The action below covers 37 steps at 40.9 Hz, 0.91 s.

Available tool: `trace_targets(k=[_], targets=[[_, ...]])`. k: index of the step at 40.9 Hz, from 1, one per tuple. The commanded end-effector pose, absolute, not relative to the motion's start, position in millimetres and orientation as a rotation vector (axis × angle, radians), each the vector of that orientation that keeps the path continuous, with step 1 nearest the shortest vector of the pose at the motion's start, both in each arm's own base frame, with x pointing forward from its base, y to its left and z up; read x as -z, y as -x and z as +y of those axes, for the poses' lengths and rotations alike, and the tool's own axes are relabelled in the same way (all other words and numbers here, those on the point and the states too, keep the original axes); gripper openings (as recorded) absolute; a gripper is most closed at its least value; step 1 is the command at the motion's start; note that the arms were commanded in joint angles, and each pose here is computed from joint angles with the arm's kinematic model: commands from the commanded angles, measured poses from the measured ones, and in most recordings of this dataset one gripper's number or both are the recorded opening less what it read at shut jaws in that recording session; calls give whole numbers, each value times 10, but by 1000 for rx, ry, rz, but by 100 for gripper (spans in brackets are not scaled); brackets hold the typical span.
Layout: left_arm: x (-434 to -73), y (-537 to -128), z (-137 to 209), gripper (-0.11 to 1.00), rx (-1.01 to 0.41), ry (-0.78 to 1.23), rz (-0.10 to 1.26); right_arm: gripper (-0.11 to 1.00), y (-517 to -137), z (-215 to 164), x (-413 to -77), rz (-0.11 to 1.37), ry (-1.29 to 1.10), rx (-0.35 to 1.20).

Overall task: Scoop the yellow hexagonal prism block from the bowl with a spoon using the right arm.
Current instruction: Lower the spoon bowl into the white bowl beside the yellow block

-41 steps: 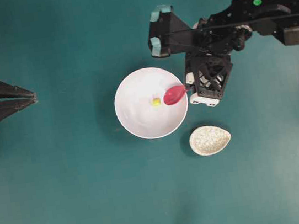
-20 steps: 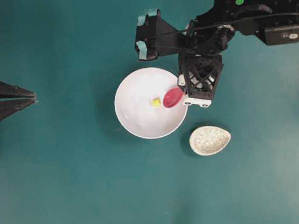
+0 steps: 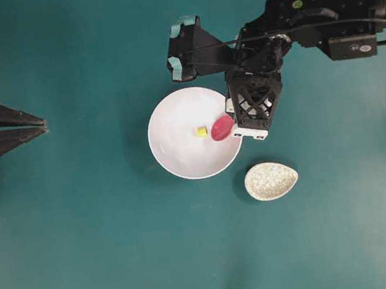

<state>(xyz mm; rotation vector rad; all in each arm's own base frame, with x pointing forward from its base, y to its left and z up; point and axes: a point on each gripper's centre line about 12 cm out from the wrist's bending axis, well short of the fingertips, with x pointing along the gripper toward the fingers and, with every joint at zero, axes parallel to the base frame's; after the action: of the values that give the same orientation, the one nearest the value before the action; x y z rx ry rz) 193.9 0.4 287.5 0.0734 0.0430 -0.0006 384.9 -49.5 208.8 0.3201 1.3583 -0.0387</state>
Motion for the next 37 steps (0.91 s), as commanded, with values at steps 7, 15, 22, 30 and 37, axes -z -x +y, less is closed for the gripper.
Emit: trace_targets(k=[7, 15, 22, 30, 37], targets=[[-2975, -1959, 3, 14, 0, -75, 17, 25, -3902, -517, -2209, 1311, -310, 37], [-2975, -1959, 3, 14, 0, -77, 17, 25, -3926, -524, -2182, 1303, -310, 40], [-2969, -1958, 3, 14, 0, -75, 18, 25, -3948, -530, -2149, 1300, -309, 42], [-2972, -1961, 3, 14, 0, -77, 18, 25, -3976, -539, -2111, 1293, -306, 45], [-2975, -1959, 3, 14, 0, -77, 17, 25, -4003, -546, -2085, 1282, -306, 47]])
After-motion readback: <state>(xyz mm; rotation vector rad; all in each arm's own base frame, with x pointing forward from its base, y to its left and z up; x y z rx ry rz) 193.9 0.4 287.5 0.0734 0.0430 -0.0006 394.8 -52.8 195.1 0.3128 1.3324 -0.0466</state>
